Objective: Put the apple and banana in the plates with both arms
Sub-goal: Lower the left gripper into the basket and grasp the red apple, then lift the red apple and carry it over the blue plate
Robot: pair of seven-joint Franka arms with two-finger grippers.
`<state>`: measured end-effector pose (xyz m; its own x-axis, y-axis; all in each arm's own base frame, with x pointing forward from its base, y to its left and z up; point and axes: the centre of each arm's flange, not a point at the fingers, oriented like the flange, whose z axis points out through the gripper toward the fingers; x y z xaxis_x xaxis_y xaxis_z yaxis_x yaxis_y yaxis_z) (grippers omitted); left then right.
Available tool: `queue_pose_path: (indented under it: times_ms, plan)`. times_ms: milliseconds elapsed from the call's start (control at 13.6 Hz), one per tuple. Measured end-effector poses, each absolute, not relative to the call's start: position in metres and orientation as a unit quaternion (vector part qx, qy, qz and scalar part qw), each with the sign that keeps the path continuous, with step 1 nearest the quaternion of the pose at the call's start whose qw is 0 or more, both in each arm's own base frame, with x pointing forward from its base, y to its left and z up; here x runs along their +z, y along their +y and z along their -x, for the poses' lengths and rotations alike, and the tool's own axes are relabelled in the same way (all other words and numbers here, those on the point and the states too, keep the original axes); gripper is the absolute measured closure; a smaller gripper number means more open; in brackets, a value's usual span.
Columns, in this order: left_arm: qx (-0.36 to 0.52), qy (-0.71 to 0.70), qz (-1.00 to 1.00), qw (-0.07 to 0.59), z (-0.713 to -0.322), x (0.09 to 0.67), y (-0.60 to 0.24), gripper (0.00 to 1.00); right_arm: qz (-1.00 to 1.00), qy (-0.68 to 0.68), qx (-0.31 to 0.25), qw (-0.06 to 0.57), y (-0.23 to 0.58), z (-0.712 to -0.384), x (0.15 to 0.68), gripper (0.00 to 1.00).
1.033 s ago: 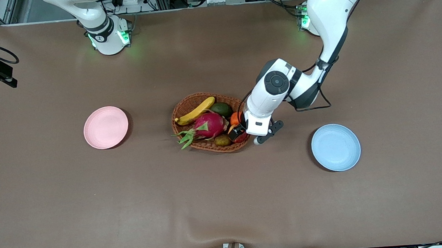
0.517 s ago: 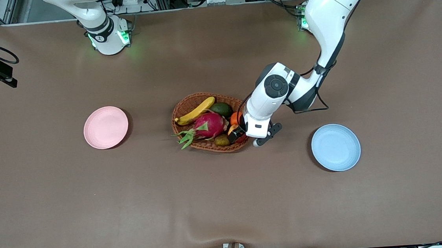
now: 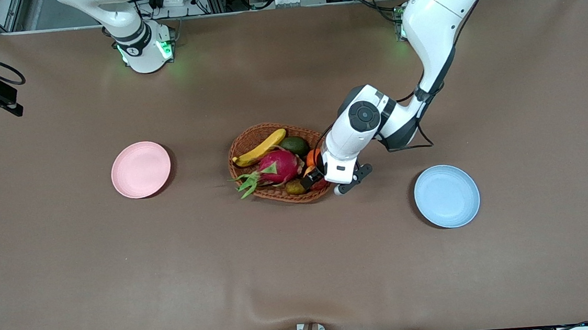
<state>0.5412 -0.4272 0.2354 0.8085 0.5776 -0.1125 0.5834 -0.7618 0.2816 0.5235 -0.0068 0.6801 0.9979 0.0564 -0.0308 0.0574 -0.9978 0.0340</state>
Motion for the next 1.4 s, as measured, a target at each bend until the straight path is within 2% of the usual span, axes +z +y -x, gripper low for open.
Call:
queue_pose_path:
  times_ms: [148,369,959,1402]
  plan:
    - [-0.009,0.309,-0.938,0.154,-0.541,0.235,-0.427,0.00,-0.999,0.028,-0.015,0.017,-0.007,-0.523,0.680,0.00]
    - [-0.008,0.310,-0.938,0.154,-0.542,0.235,-0.427,0.25,-0.999,0.028,-0.015,0.017,-0.007,-0.523,0.680,0.00]
    - [-0.003,0.311,-0.937,0.161,-0.548,0.243,-0.427,0.25,-0.999,0.028,-0.017,0.017,-0.007,-0.523,0.680,0.00]
    - [0.024,0.326,-0.930,0.166,-0.574,0.302,-0.401,0.25,-0.999,0.028,-0.018,0.017,-0.007,-0.523,0.679,0.00]
